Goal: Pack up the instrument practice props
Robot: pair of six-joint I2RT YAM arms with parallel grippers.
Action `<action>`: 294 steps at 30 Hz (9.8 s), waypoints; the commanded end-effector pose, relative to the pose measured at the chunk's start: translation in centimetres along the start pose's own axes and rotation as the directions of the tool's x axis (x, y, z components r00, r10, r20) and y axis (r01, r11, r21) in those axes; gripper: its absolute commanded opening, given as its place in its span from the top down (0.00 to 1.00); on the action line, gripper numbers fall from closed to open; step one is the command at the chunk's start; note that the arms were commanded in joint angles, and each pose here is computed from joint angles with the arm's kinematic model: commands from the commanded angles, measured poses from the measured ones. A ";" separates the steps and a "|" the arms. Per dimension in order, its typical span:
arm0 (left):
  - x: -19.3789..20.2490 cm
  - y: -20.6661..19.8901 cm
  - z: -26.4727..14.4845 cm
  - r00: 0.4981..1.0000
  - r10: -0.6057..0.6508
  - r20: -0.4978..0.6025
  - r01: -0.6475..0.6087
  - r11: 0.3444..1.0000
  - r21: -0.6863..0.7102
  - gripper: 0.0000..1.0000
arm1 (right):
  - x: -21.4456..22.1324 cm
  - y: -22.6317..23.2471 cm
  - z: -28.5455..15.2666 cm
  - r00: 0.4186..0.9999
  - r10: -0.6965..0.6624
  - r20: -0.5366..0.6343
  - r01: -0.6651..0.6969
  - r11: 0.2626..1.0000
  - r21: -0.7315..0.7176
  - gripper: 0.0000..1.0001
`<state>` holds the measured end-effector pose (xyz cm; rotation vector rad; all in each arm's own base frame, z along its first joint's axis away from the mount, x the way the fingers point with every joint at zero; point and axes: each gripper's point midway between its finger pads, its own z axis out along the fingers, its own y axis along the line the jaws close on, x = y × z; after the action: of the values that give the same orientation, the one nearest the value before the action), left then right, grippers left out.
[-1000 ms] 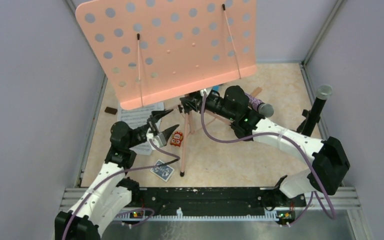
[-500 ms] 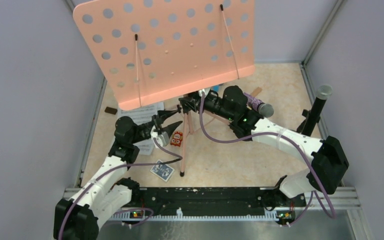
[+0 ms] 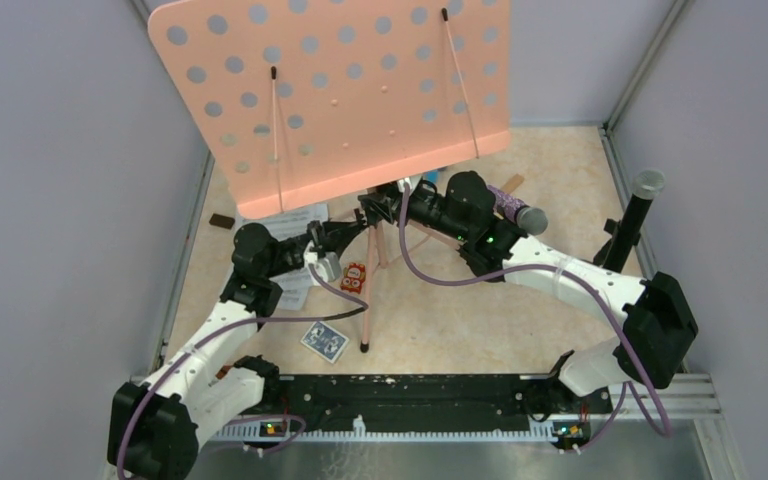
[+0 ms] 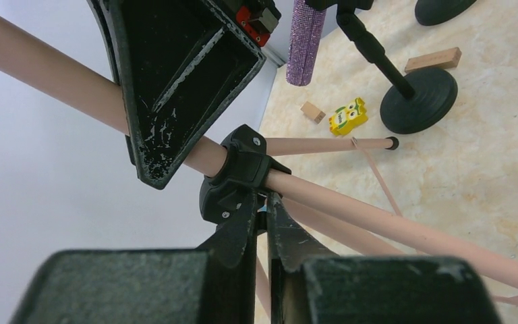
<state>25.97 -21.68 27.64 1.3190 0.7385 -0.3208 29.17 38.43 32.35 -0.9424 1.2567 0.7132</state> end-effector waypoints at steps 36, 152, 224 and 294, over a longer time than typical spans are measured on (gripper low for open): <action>2.0 -1.6 -3.7 0.297 -0.921 0.252 0.893 0.174 -0.416 0.01 | 7.5 0.1 -3.0 0.975 0.048 -0.218 -0.031 0.996 0.082 0.95; 4.9 -14.8 3.1 0.368 -0.928 -0.060 0.896 0.371 -0.244 1.00 | 5.1 2.1 -11.0 0.967 0.255 -0.009 -0.243 0.933 0.266 0.64; 9.1 -9.0 4.6 0.528 -0.849 -0.027 0.711 0.460 -0.532 0.01 | -4.4 2.0 -0.8 0.862 0.463 0.206 -0.496 0.854 0.156 1.00; 6.8 -18.6 3.5 0.016 -0.973 -0.230 0.859 0.131 -0.495 0.23 | 22.7 -9.3 -5.4 0.689 0.653 -0.314 -0.263 0.629 0.732 0.18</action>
<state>20.21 -27.00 7.12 0.3717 2.1772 -0.9093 37.54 32.48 6.87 -0.1929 2.3135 0.5129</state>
